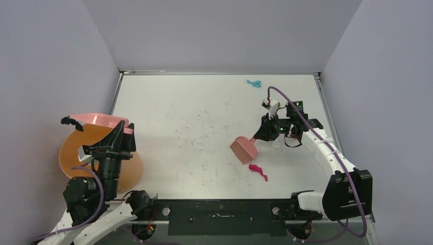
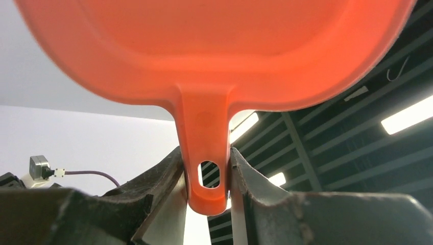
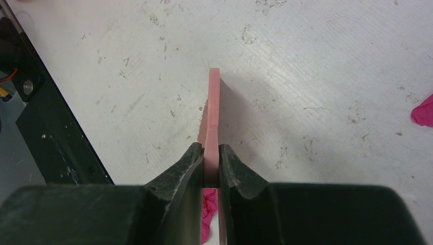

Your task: Sweep away the paper scraps from the table

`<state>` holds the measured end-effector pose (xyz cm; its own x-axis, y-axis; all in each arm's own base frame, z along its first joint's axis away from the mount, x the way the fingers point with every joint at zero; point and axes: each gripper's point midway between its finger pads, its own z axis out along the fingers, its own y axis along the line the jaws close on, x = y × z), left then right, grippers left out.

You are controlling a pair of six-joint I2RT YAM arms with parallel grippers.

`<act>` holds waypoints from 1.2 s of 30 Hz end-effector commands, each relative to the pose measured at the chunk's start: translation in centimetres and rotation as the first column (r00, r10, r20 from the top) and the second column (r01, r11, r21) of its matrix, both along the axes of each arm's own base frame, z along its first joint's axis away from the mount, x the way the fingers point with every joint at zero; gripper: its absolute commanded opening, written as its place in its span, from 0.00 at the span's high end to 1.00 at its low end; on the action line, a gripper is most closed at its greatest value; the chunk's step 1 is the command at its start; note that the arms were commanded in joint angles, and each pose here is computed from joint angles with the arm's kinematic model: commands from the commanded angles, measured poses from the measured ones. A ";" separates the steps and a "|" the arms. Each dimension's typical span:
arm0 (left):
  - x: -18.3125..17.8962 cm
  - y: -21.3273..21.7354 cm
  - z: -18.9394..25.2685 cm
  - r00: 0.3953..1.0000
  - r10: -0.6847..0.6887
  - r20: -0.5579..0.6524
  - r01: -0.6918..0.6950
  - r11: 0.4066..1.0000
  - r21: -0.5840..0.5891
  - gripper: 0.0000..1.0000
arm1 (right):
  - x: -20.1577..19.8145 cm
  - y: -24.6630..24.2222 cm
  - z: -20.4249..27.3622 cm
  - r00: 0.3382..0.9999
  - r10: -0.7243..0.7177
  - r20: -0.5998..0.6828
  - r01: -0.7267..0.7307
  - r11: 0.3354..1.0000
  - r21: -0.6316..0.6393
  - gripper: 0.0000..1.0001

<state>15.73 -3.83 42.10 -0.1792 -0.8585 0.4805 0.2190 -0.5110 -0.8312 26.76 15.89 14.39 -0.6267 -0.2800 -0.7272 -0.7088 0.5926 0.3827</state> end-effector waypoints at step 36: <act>1.8 -3.7 4.6 0.993 0.090 -0.070 -0.022 0.753 0.658 1.00 | -0.5 -0.6 1.6 0.998 0.005 0.058 -0.009 0.997 0.071 0.95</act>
